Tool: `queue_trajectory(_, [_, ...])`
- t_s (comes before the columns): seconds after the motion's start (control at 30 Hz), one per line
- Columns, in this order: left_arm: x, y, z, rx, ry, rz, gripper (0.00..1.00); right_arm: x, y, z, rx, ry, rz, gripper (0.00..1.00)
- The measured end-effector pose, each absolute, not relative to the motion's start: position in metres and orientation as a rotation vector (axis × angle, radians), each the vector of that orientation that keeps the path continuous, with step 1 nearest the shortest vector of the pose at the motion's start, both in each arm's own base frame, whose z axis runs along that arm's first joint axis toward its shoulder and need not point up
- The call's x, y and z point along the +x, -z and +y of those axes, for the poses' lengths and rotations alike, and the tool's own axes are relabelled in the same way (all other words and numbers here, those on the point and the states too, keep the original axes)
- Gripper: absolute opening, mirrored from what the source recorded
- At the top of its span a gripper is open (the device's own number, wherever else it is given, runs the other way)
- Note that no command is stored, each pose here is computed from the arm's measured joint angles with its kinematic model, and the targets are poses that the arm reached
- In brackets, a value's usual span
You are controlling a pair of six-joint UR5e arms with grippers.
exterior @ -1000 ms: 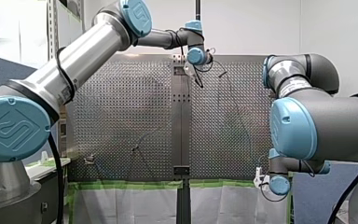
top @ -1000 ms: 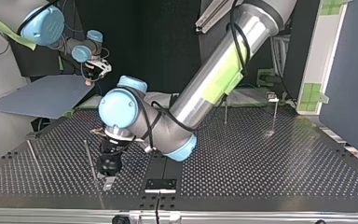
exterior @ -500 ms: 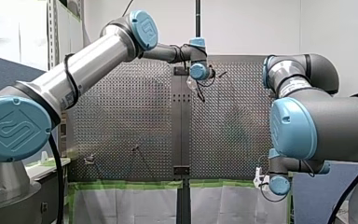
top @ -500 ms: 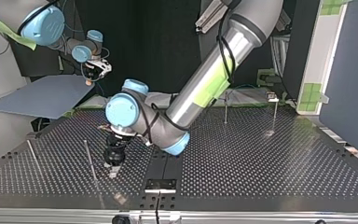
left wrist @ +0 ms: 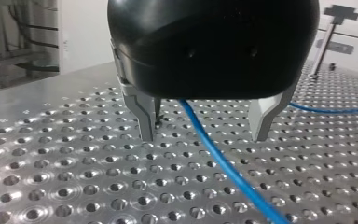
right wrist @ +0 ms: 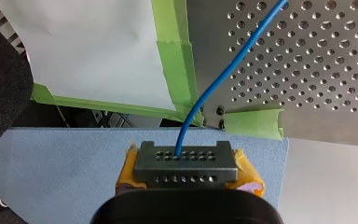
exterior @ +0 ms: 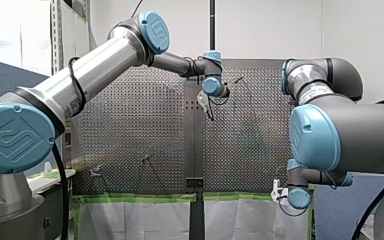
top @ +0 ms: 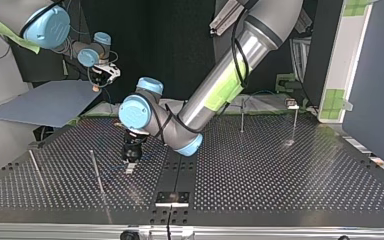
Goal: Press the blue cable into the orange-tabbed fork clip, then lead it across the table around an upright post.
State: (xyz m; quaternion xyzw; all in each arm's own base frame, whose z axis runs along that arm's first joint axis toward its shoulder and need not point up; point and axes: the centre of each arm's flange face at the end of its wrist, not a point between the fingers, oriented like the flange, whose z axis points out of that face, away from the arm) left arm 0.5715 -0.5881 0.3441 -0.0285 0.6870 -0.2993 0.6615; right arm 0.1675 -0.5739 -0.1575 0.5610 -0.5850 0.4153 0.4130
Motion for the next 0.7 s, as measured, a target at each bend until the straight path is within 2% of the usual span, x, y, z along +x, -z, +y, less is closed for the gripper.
queue_trajectory(0.7, [0.568, -0.362, -0.578, -0.015, 0.650, 1.614, 0.98, 0.168, 0.157, -0.574, 1.408, -1.047, -1.474, 0.00])
